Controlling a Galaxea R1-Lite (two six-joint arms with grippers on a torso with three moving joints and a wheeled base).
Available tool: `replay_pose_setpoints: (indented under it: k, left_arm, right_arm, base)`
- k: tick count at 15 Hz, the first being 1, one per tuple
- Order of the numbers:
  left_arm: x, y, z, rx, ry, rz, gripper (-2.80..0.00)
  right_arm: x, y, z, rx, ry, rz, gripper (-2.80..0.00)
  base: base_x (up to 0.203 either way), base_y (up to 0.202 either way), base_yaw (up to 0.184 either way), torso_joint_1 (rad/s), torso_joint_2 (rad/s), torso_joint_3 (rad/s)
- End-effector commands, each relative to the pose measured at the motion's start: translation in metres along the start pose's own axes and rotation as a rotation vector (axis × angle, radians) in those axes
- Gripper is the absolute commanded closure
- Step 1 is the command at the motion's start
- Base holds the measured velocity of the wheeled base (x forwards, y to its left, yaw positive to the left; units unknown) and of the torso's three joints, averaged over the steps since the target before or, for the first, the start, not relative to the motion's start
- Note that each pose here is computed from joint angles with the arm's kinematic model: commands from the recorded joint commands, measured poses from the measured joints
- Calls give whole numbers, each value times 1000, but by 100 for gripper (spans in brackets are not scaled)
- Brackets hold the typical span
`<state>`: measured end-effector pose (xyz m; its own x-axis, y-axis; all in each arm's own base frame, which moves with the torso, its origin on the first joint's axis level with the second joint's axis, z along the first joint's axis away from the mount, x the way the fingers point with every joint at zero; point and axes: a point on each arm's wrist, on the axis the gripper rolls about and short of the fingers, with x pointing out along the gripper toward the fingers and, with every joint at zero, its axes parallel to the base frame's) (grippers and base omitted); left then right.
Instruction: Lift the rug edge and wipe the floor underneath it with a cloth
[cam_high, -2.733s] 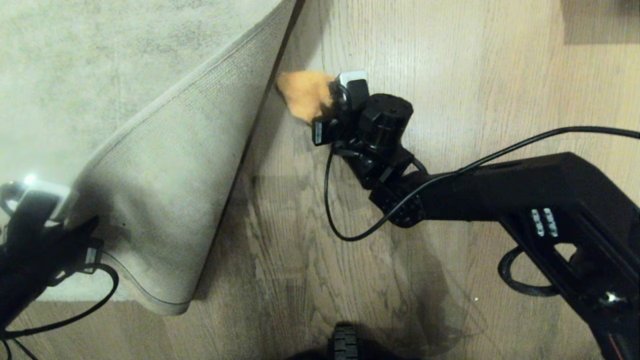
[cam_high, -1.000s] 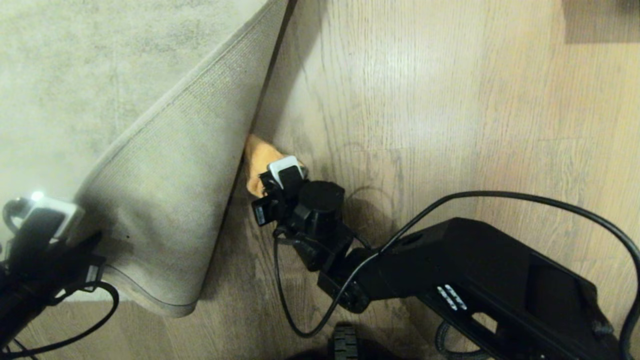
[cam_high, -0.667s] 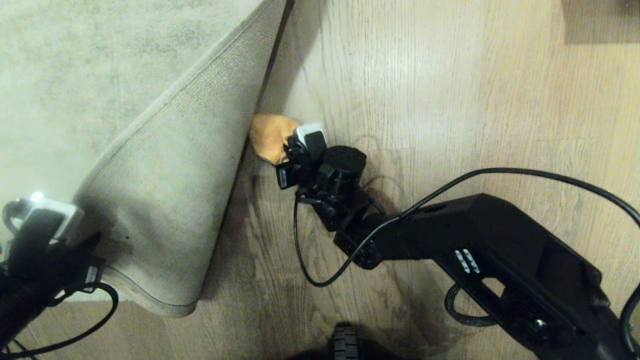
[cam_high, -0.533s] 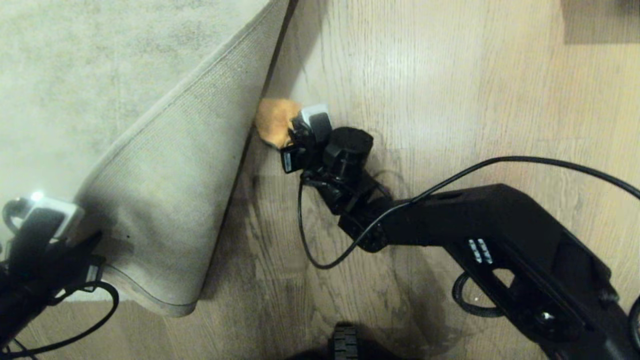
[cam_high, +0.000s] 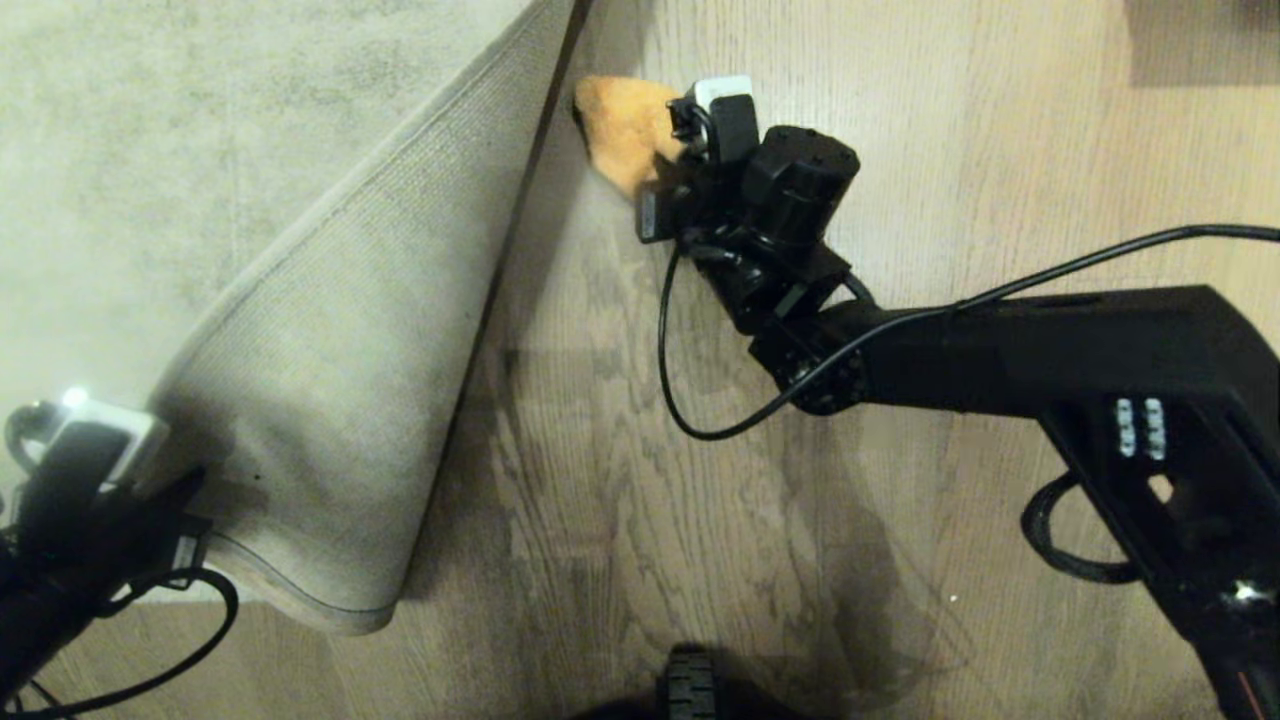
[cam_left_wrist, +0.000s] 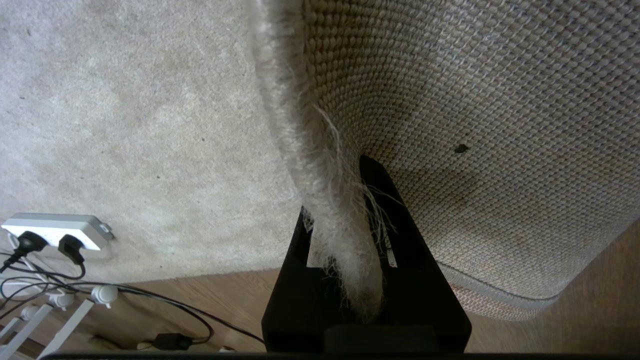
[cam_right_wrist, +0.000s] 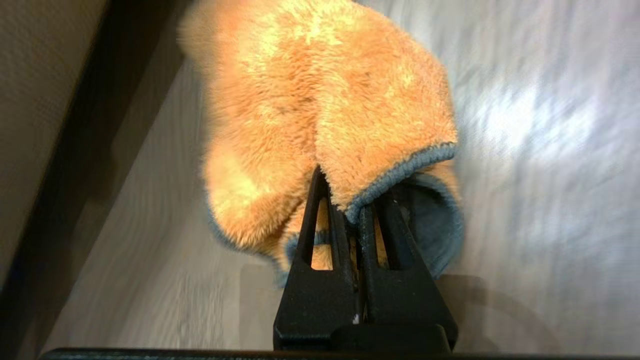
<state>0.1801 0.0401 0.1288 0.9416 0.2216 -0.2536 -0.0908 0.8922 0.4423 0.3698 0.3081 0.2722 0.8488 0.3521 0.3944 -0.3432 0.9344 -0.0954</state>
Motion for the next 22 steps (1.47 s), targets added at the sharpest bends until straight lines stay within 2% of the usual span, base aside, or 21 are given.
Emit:
replay_pose_setpoints:
  k: [1,4,6,9,11,14,18,20,22]
  left_arm:
    - [0,1,1,2,-6,4,0]
    - [0,1,1,1,-8,5,0]
    - [0,1,2,1,-17,8,0]
    - [0,1,2,3,-15,5,0]
    - [0,1,2,3,-15,5,0]
    - [1,1,1,1,-11,7,0]
    - [3,0,0,2,-5,3,0]
    - [3,0,-1,2,-4,3,0]
    - [3,-1,-2,4,3,0,0]
  right_arm:
    - [-15,7,24,11,-7,32,0]
    - [-49,47,13,11,83,148,0]
    - [-83,80,-5,4,157,249,0]
    - [-150,128,-47,-22,271,418,0]
    - [-192,152,-88,-35,317,503,0]
    - [-206,167,-125,-21,305,518,0]
    - [-173,179,-149,11,243,458,0]
    - [-149,174,-151,24,205,409,0]
    - [-121,158,-150,23,181,348,0]
  base:
    - [0,0,0,0,0,0]
    - [0,0,0,0,0,0]
    - [0,0,0,0,0,0]
    - [0,0,0,0,0,0]
    - [0,0,0,0,0,0]
    - [0,0,0,0,0,0]
    - [0,0,0,0,0,0]
    - [0,0,0,0,0,0]
    - [0,0,0,0,0,0]
